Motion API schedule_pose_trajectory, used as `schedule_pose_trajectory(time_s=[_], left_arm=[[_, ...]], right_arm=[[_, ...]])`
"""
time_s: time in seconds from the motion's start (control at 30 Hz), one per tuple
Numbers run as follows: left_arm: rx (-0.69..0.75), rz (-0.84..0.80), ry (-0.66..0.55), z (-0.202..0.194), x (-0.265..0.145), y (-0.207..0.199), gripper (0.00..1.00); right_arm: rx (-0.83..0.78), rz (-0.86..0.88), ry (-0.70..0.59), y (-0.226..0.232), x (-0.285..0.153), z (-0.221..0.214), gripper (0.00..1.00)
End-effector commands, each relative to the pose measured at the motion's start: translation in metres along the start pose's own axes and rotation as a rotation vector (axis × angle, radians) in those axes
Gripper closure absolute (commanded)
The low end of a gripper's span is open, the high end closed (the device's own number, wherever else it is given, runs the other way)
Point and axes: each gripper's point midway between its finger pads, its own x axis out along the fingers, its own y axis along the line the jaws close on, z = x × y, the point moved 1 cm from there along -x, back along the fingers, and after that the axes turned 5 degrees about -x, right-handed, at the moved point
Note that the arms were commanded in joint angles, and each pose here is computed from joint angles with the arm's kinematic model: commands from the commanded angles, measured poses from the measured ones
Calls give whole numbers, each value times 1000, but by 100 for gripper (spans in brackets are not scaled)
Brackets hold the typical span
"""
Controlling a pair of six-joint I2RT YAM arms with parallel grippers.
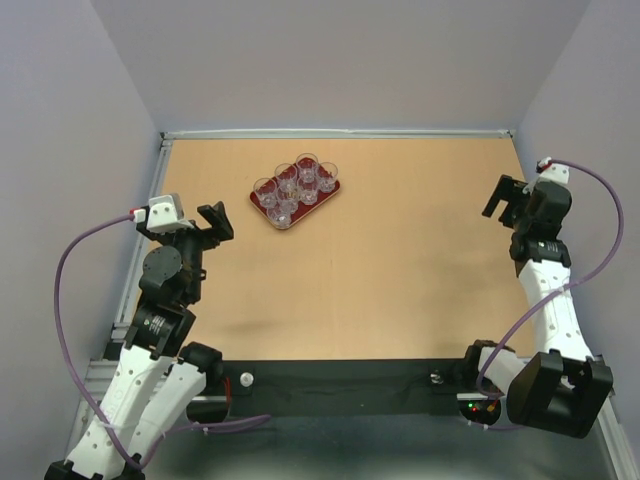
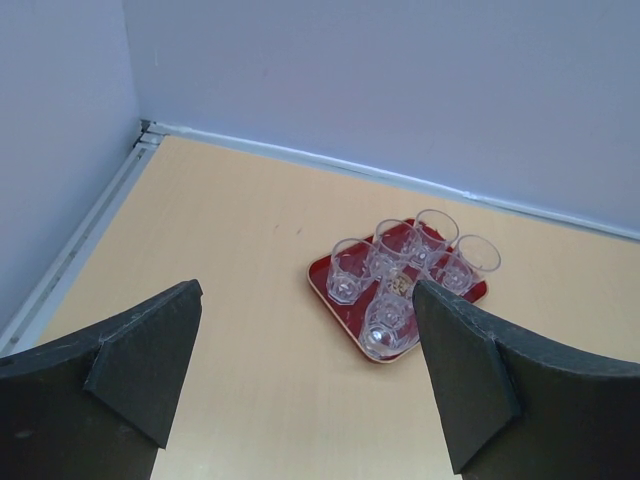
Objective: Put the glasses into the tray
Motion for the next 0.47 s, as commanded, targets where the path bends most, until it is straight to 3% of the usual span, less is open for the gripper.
schedule_pose_trajectory(time_s=[0.0, 0.43], left_arm=[[6, -4, -17, 1, 1, 0, 1], [-2, 4, -21, 1, 1, 1, 1]], right_arm=[[25, -34, -87, -7, -4, 20, 0], [27, -19, -93, -5, -9, 16, 0]])
